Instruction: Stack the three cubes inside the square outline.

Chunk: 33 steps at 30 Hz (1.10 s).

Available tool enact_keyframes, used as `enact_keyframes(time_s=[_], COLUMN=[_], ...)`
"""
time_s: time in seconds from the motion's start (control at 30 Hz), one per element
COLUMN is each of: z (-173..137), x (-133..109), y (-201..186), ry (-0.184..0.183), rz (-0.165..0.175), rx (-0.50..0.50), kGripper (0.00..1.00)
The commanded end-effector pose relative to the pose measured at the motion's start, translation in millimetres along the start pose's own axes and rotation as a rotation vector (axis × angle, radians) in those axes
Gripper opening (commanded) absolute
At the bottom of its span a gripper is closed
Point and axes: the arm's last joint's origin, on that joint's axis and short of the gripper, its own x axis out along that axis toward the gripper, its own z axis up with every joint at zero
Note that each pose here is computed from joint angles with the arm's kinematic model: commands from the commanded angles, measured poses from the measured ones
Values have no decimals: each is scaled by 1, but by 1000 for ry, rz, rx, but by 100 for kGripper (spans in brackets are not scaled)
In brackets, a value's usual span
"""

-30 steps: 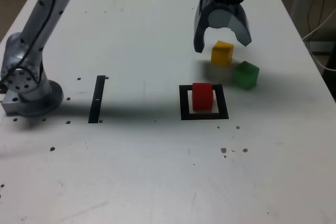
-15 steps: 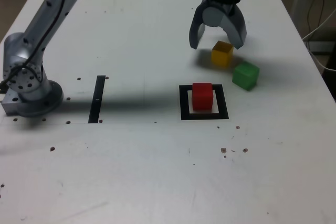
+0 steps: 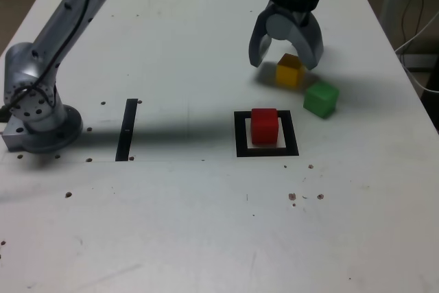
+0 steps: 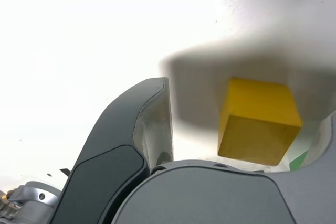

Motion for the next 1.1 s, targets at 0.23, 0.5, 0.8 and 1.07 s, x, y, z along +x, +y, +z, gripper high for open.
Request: enact_keyframes(time_s=[0.23,0.5,0.8,1.07], z=[12,15,17,16], x=[10,8,6,5], y=[-2,-5,-6,-7], ry=[23,36,30,29], rz=[-2,21,24,23], rx=[20,4,9,9], kGripper=[84,48,38,38])
